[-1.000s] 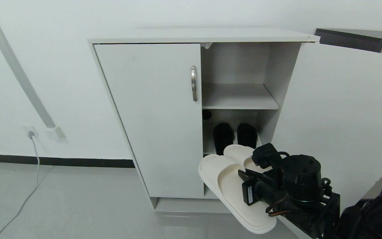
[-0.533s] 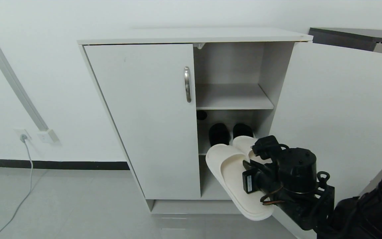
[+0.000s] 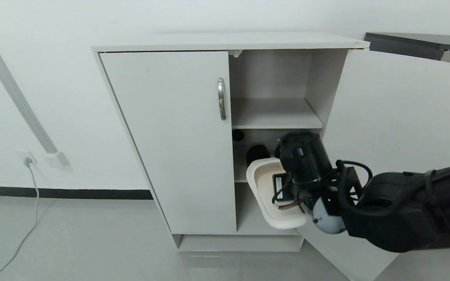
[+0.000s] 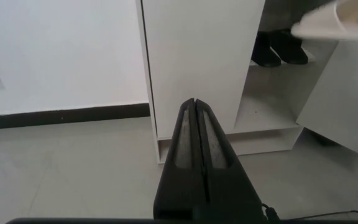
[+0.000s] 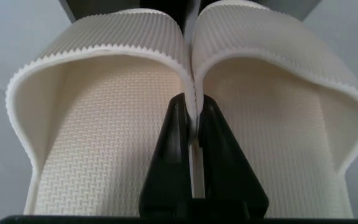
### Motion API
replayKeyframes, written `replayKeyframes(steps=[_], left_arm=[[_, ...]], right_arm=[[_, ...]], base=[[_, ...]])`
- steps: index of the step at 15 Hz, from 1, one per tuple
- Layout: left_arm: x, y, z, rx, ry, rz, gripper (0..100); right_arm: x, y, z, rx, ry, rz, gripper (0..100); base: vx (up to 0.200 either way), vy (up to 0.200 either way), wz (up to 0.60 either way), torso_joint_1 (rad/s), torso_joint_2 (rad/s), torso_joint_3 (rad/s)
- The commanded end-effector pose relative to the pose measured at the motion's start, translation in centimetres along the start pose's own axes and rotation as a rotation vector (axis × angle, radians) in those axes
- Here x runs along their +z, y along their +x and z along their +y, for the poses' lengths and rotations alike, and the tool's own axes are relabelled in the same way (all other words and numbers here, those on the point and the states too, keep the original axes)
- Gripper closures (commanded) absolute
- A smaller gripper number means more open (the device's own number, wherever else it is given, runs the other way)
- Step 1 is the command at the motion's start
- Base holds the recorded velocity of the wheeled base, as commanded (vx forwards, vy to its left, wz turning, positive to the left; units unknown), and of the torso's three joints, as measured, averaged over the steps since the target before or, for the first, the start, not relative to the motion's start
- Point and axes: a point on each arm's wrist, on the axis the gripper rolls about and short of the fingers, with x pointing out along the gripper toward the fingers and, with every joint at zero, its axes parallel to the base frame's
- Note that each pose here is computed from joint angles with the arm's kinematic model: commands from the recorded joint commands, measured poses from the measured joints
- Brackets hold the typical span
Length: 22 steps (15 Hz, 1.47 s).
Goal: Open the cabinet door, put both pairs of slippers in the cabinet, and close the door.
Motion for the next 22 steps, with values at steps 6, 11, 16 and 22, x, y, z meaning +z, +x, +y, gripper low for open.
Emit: replayKeyframes(steps=[6, 11, 16, 22], left_arm=[[0.0, 0.0, 0.0, 0.0, -0.001, 0.002, 100], [0.0, 0.0, 0.0, 0.0, -0.001, 0.003, 100], [0.0, 0.0, 0.0, 0.0, 0.001, 0.002, 100], [0.0, 0.0, 0.0, 0.0, -0.001, 0.0, 100]], right_arm=[[6.9, -3.0, -0.1, 0.002, 0.061, -0.189, 100], [6.0, -1.8, 0.7, 0.001, 0.067, -0.19, 100], [5.2, -1.6, 0.5, -0.005, 0.053, -0.171, 100], [5.1, -1.1, 0.2, -0.018, 0.059, -0.172, 100]], base=[[0.0, 0.0, 0.0, 0.0, 0.0, 0.0], [0.0, 0.0, 0.0, 0.0, 0.0, 0.0], [0.08, 0.0, 0.0, -0.001, 0.0, 0.002], [0.2, 0.0, 0.0, 0.003, 0.0, 0.004]])
